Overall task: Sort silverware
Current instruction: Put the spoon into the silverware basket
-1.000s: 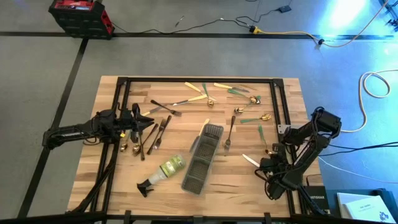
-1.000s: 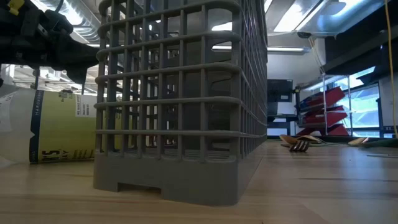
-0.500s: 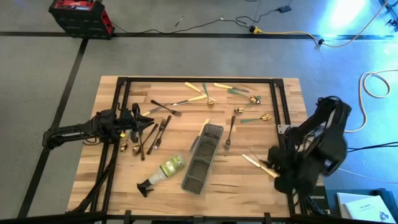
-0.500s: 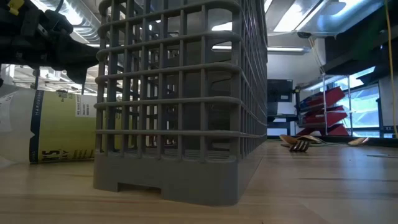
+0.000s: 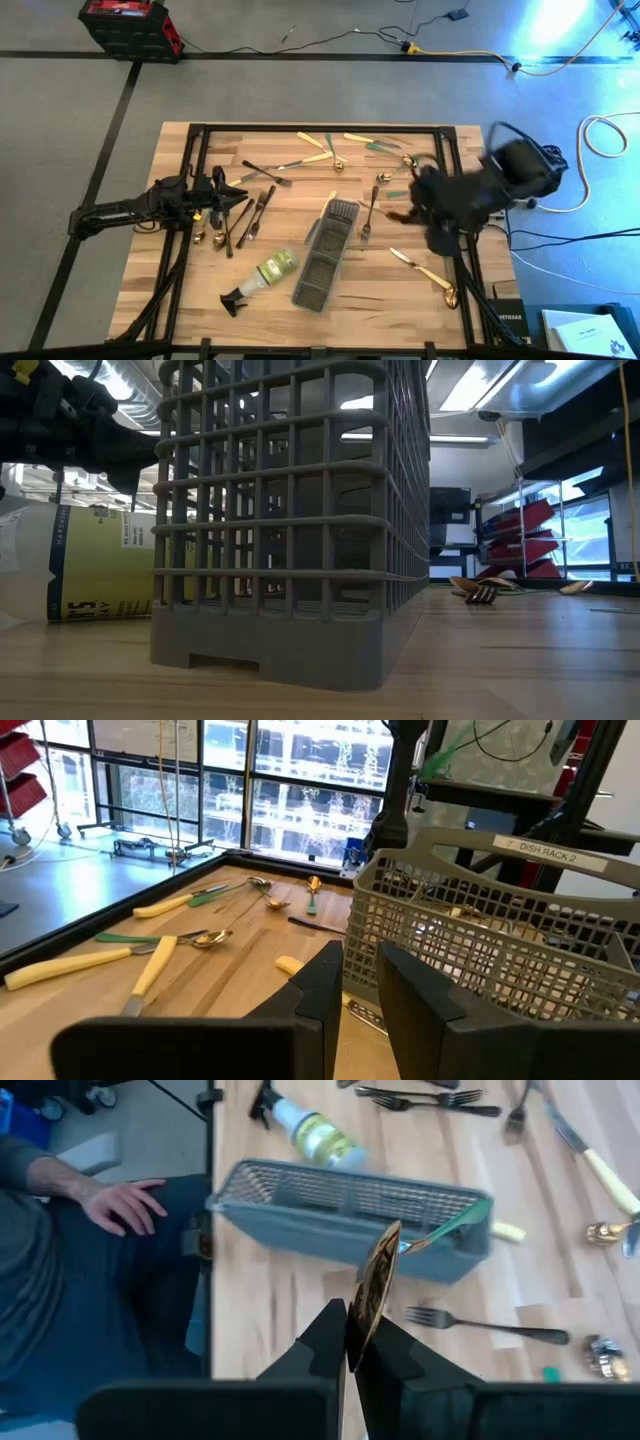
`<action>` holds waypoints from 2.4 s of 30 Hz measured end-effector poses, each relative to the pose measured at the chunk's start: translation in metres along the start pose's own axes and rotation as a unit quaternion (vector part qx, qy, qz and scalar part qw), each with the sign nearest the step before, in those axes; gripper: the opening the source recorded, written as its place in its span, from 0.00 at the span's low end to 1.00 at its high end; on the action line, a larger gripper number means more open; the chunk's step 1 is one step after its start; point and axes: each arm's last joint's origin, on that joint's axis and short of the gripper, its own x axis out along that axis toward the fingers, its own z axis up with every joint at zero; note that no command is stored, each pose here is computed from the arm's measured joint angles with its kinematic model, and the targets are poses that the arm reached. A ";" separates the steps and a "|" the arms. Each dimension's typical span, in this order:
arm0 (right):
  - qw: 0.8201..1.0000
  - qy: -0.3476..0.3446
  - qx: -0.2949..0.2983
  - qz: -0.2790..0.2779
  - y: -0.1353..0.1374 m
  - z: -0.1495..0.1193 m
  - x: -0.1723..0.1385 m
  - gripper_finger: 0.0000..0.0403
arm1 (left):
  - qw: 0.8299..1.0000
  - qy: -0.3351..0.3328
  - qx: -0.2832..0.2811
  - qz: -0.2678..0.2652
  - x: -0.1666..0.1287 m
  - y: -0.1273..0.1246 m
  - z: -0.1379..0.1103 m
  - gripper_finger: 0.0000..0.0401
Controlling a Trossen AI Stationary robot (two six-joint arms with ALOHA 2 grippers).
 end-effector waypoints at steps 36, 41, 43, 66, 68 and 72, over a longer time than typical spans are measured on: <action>0.957 0.176 0.103 0.205 -0.175 0.089 0.171 0.00 | 1.000 0.000 0.000 0.000 0.000 0.000 0.000 0.13; 0.965 0.178 0.067 0.180 -0.179 0.089 0.175 0.00 | 1.000 0.000 0.000 0.000 0.000 0.000 0.000 0.13; 0.970 0.180 0.044 0.160 -0.180 0.089 0.175 0.00 | 1.000 0.000 0.000 0.000 0.000 0.000 0.000 0.13; 0.961 0.194 -0.185 0.070 -0.185 0.087 0.177 0.00 | 1.000 0.000 0.000 0.000 0.000 0.000 0.000 0.13; 0.961 0.193 -0.186 0.071 -0.185 0.087 0.177 0.00 | 1.000 0.000 0.000 0.000 0.000 0.000 0.000 0.13; 0.961 0.194 -0.186 0.068 -0.185 0.087 0.177 0.00 | 1.000 0.000 0.000 0.000 0.000 0.000 0.000 0.13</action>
